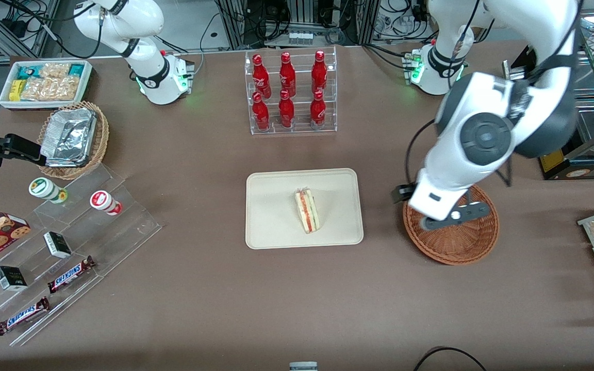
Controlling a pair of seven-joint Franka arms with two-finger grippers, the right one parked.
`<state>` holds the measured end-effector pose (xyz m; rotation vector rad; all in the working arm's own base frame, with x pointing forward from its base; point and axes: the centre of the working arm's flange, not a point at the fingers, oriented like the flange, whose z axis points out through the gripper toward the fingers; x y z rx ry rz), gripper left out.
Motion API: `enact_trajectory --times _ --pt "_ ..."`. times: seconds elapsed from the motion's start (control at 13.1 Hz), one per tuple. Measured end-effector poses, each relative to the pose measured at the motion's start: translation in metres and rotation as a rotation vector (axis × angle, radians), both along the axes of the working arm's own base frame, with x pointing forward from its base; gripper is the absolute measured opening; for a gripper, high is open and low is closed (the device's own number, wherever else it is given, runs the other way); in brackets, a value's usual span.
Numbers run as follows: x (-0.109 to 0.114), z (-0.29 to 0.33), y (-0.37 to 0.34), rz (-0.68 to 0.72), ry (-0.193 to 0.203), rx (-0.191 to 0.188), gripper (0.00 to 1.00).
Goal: Place sandwich from basket to tray
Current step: 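Raise the left gripper away from the sandwich on the tray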
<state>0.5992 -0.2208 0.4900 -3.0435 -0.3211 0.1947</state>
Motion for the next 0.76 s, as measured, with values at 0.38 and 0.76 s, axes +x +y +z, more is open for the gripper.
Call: enact_trajectory --times 0.38,0.76 --pt "-0.019 0.034 0.073 -0.069 -0.015 -0.024 1.00" --pt "-0.047 0.066 0.144 -0.145 0.002 -0.075 1.00"
